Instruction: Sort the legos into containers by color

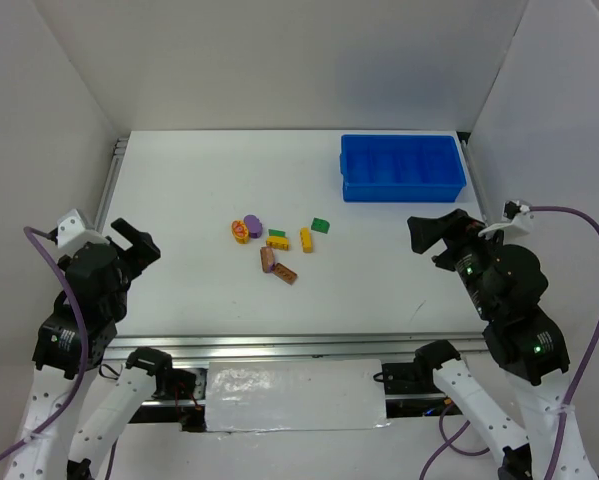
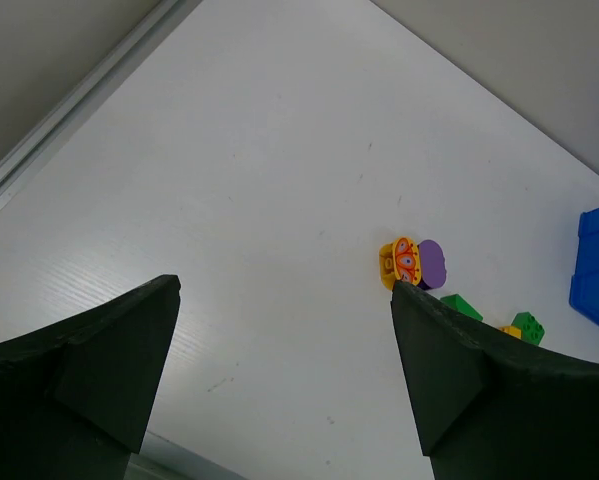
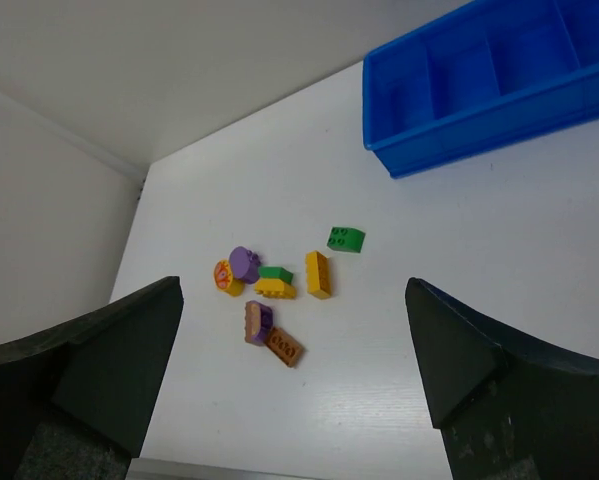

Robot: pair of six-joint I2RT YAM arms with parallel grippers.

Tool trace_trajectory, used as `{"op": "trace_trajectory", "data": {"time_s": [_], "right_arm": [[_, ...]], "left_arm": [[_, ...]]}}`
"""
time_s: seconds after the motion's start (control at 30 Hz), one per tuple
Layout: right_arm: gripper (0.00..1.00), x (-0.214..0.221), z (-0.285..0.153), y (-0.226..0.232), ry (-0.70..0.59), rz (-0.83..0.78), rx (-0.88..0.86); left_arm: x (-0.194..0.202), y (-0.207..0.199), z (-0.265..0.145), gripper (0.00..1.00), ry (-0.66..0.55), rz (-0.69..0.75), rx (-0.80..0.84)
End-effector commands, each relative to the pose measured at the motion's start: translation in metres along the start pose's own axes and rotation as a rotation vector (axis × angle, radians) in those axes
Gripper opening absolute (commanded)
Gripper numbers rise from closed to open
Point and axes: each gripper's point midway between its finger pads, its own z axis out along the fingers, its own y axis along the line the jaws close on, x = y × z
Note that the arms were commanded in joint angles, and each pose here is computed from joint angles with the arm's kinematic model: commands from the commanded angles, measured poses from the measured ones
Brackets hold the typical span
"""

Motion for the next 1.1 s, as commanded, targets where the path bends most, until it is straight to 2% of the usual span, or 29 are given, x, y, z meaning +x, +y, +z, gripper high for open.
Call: {"op": "trace_trajectory", "data": {"time_s": [0.0,0.27,0.4,0.53,0.63,0.67,0.7,0.77,0.87,0.9,0.97,1.0,1.07], "right_arm": [[1.0,0.0,-0.001,-0.004,0.006,0.019,0.03],[1.0,-0.007,-0.006,0.002,-0.038,0.046,-0.011],[1.0,0.002,-0.001,0.019,0.008,0.019,-0.105],[1.0,0.038,0.03,0.028,0.182,-0.007,-0.126],[1.0,0.077,0.066,0.029,0.294,-0.022,-0.076],[1.0,0.108,0.08,0.036,0.385,-0.054,-0.059],[1.0,0.115,0.091,0.037,0.383,-0.083,-0.019],[0.99,0.154,0.112,0.051,0.472,-0.155,0.007],[0.94,0.194,0.148,0.057,0.544,-0.195,0.028],[0.87,0.204,0.156,0.058,0.564,-0.208,0.029],[0.8,0.218,0.173,0.063,0.602,-0.239,0.045],[0.71,0.246,0.188,0.05,0.664,-0.282,0.101],[0.65,0.259,0.204,0.044,0.696,-0.331,0.157]], "left_arm": [[-0.005,-0.003,-0.002,1.0,-0.017,0.005,0.017],[-0.003,-0.008,-0.002,1.0,-0.012,0.005,0.047],[0.001,-0.01,0.003,1.0,0.0,0.012,0.05],[0.006,-0.015,0.008,1.0,0.031,0.032,0.055],[0.009,-0.018,0.012,0.99,0.046,0.049,0.056],[0.011,-0.018,0.014,0.99,0.052,0.06,0.054],[0.012,-0.02,0.015,1.0,0.054,0.062,0.064],[0.015,-0.022,0.018,0.99,0.067,0.073,0.067],[0.018,-0.022,0.02,1.0,0.081,0.081,0.058],[0.018,-0.022,0.021,1.0,0.082,0.082,0.055],[0.02,-0.022,0.021,1.0,0.091,0.089,0.056],[0.02,-0.023,0.021,1.0,0.092,0.089,0.062],[0.021,-0.024,0.021,1.0,0.094,0.093,0.073]]}}
